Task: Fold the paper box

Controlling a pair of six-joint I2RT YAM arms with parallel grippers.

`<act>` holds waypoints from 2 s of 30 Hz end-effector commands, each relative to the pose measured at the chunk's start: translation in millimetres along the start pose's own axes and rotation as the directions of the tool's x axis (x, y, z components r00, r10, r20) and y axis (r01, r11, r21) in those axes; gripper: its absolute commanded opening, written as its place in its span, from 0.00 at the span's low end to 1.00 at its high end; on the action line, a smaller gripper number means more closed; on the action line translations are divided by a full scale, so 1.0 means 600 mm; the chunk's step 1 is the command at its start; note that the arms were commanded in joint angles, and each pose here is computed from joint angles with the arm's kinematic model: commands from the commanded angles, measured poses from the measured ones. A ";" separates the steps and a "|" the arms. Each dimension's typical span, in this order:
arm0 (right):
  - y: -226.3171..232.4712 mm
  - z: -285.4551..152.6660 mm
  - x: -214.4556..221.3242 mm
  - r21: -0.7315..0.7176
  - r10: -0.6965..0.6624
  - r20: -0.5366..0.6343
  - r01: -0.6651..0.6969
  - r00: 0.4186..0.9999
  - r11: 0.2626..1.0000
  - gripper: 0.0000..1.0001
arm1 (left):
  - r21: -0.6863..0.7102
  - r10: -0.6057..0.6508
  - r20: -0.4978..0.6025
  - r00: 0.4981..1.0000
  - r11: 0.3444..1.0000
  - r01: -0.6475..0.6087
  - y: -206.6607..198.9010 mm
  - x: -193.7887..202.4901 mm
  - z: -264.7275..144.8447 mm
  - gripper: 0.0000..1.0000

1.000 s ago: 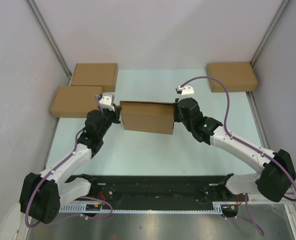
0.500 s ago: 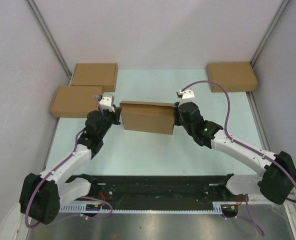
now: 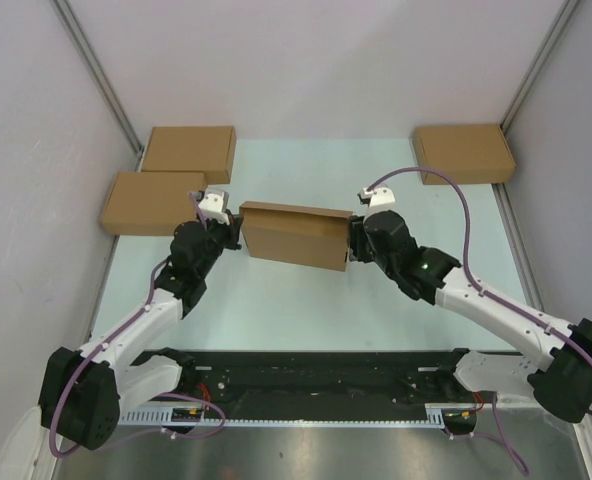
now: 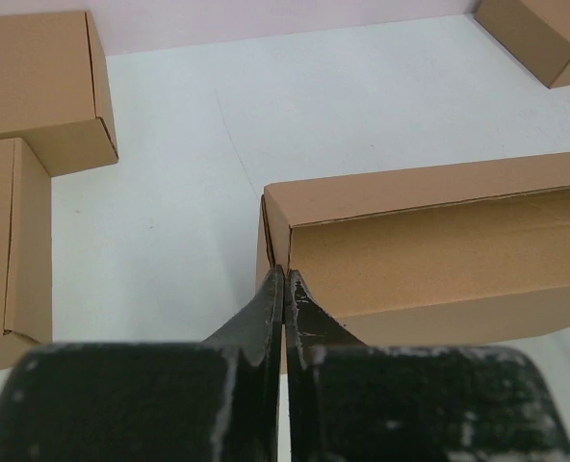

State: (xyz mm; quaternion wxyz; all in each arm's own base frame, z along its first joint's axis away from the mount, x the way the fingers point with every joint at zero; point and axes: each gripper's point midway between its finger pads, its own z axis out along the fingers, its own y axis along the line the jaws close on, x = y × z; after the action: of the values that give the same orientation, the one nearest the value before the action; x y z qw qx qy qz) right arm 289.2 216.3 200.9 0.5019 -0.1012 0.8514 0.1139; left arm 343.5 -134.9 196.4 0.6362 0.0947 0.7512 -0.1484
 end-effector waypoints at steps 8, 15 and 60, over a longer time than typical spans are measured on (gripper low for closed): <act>0.004 -0.089 -0.128 -0.074 0.070 0.218 -0.055 0.973 0.996 0.53 | 0.017 -0.016 -0.070 0.997 1.000 0.017 -0.009 0.022 0.000 0.00; 0.021 -0.080 -0.193 -0.116 0.130 0.307 -0.098 0.943 0.988 0.49 | 0.016 -0.015 -0.070 0.997 1.000 0.016 -0.008 0.021 -0.001 0.00; -0.013 0.063 -0.036 -0.277 0.578 -0.189 -0.608 0.794 0.744 0.60 | 0.015 -0.022 -0.084 0.996 1.000 0.023 -0.009 0.025 0.006 0.00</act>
State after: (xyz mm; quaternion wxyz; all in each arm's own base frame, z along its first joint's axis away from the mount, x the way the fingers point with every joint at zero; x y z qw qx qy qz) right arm 337.9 227.3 219.0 0.3994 0.0714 0.8240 0.3955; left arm 348.9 -136.2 196.2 0.6320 0.0938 0.7553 -0.1459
